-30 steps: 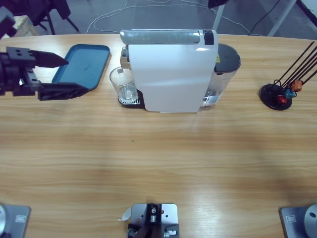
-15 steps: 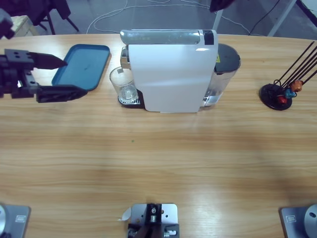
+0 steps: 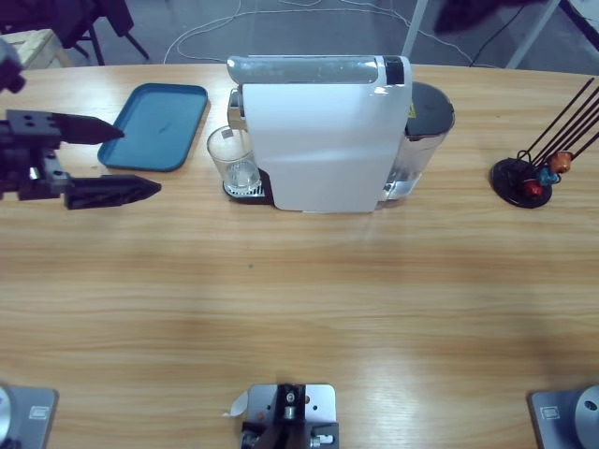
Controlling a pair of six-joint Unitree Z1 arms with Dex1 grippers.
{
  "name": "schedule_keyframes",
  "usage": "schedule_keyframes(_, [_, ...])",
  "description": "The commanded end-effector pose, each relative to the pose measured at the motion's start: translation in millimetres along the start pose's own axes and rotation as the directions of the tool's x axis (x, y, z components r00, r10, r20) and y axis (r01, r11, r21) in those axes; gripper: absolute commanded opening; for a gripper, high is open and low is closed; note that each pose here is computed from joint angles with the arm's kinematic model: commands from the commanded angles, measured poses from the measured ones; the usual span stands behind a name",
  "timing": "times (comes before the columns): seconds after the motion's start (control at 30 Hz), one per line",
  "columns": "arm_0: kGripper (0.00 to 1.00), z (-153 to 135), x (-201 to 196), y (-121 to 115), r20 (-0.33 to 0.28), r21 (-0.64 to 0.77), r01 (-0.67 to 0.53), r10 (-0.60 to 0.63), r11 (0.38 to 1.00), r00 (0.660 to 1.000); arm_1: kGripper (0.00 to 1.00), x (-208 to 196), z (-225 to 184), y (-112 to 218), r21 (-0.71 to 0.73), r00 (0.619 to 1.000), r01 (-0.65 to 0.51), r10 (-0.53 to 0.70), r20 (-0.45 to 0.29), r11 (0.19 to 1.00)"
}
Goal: Pour coffee
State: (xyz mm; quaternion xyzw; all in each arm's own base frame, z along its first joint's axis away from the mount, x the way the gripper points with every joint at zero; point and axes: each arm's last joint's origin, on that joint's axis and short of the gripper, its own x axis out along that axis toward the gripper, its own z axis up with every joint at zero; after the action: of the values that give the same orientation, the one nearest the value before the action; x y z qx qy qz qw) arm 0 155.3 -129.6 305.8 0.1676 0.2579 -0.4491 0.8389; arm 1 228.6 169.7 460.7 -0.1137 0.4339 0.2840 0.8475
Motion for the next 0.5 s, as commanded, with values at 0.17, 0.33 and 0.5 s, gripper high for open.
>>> schedule_keyframes(0.17, [1.000,-13,-25,-11,0.055,0.014,-0.024,0.023,1.000,0.998,1.000,-23,-156,2,0.001,0.976,-0.110,0.108,0.189,0.994])
schedule_keyframes(0.33, [1.000,-15,-27,-13,0.055,0.014,-0.023,0.022,1.000,0.998,1.000,10,-190,-2,-0.014,0.983,-0.065,0.067,0.171,0.998])
schedule_keyframes(0.5, [1.000,-18,-31,-14,0.055,0.001,-0.019,0.019,1.000,0.998,1.000,9,-221,-10,-0.106,0.924,0.069,-0.023,0.382,0.992])
